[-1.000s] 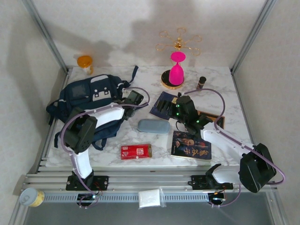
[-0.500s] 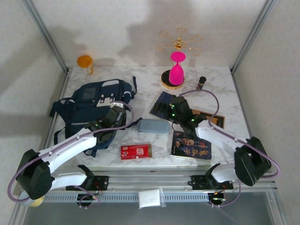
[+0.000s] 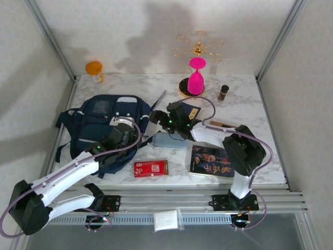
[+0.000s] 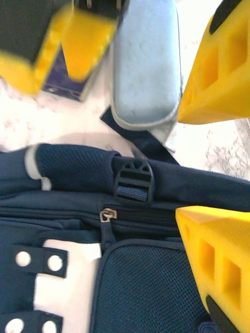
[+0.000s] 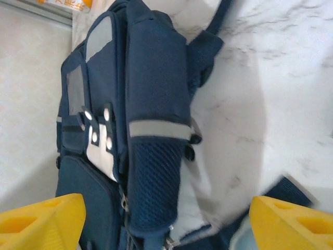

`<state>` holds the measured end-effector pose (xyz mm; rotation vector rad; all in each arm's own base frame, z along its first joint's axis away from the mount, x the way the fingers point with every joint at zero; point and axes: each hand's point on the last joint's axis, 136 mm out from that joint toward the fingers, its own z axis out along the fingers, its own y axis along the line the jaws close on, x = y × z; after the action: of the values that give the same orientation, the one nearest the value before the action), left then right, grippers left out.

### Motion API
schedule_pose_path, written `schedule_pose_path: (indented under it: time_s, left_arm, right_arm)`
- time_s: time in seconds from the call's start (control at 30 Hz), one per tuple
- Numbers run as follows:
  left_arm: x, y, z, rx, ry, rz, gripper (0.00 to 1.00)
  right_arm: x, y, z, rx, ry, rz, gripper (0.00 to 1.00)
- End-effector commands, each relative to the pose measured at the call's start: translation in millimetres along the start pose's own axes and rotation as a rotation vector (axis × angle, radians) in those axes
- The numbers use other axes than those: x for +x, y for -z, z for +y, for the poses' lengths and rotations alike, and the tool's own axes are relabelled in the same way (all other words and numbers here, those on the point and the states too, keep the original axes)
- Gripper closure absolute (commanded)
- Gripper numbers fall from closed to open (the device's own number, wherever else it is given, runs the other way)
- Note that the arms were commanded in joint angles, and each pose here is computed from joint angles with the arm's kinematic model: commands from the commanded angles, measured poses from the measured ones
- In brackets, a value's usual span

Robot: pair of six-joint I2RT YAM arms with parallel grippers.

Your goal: Pack the student bag

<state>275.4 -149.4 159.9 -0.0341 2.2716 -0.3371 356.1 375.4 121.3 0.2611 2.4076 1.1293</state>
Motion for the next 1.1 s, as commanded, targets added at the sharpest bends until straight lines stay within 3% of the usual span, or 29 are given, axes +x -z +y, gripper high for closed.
schedule_pose_path:
  time_s: [0.0, 0.07, 0.2, 0.3, 0.4, 0.53, 0.67, 0.77, 0.9, 1.07]
  left_arm:
    - [-12, 13, 7, -0.003, 0.174, -0.054, 0.5]
    - [-6, 15, 19, -0.05, 0.262, -0.045, 0.46]
    - [13, 21, 48, -0.181, 0.446, -0.029, 0.46]
    - [33, 19, 45, -0.104, 0.536, -0.021, 0.43]
    - [50, 20, 67, -0.206, 0.587, -0.015, 0.43]
    - [76, 12, 79, -0.251, 0.65, 0.02, 0.41]
    - [98, -2, 102, -0.327, 0.647, 0.002, 0.41]
    - [98, -15, 116, -0.33, 0.644, -0.009, 0.4]
    - [73, -28, 129, -0.34, 0.631, -0.055, 0.4]
    - [26, -47, 117, -0.285, 0.537, -0.099, 0.4]
  right_arm:
    - [2, -20, 10, -0.02, -0.015, 0.025, 0.21]
    - [5, -33, 11, -0.01, 0.005, 0.037, 0.23]
    - [13, -60, 12, -0.008, 0.026, 0.087, 0.31]
    - [20, -77, 13, -0.028, 0.039, 0.116, 0.33]
    - [22, -92, 22, -0.056, 0.062, 0.131, 0.39]
    - [18, -100, 31, -0.07, 0.076, 0.132, 0.62]
    - [9, -82, 52, -0.126, 0.087, 0.094, 0.89]
    - [-2, -57, 66, -0.165, 0.087, 0.047, 1.0]
    - [-13, -22, 75, -0.199, 0.076, 0.001, 1.0]
    - [-10, 15, 69, -0.158, 0.075, -0.056, 1.0]
